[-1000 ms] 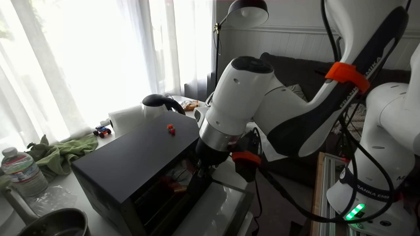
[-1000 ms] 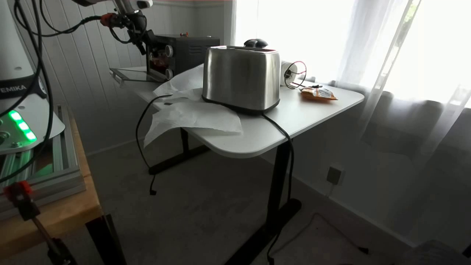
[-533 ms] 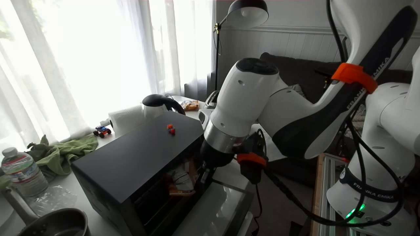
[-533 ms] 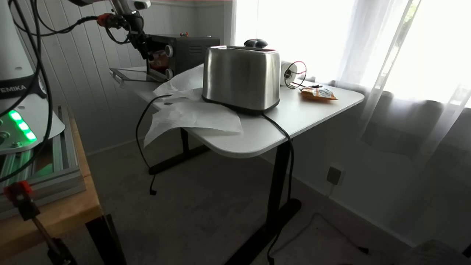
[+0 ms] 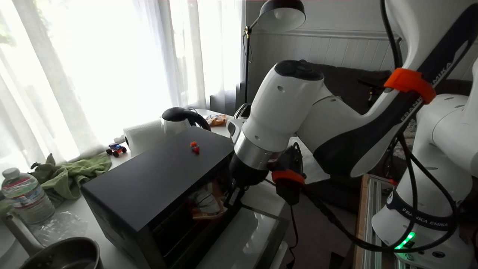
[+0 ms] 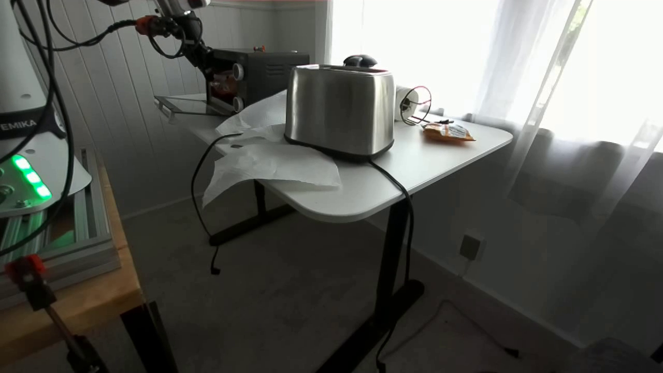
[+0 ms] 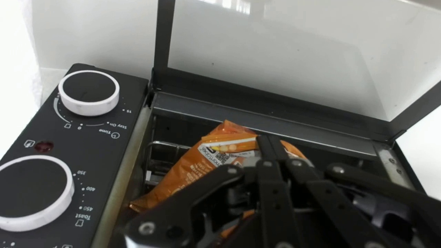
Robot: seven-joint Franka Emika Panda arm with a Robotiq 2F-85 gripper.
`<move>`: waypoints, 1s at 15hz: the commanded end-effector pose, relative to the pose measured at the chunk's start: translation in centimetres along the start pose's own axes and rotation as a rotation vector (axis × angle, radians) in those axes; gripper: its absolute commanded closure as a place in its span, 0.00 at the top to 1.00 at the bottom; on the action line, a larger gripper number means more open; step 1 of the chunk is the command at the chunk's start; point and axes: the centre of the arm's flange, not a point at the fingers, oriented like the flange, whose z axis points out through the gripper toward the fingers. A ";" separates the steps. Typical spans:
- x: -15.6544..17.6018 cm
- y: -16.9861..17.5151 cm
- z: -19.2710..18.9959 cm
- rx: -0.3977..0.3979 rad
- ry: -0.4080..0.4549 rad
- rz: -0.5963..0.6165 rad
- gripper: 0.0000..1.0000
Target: Put the white and orange packet in the toaster oven.
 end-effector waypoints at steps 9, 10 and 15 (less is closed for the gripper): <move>0.6 1.4 0.6 -0.062 0.120 0.055 0.02; 0.7 1.4 0.5 -0.065 0.131 0.063 0.02; 0.4 1.3 -0.1 -0.051 0.115 0.058 0.28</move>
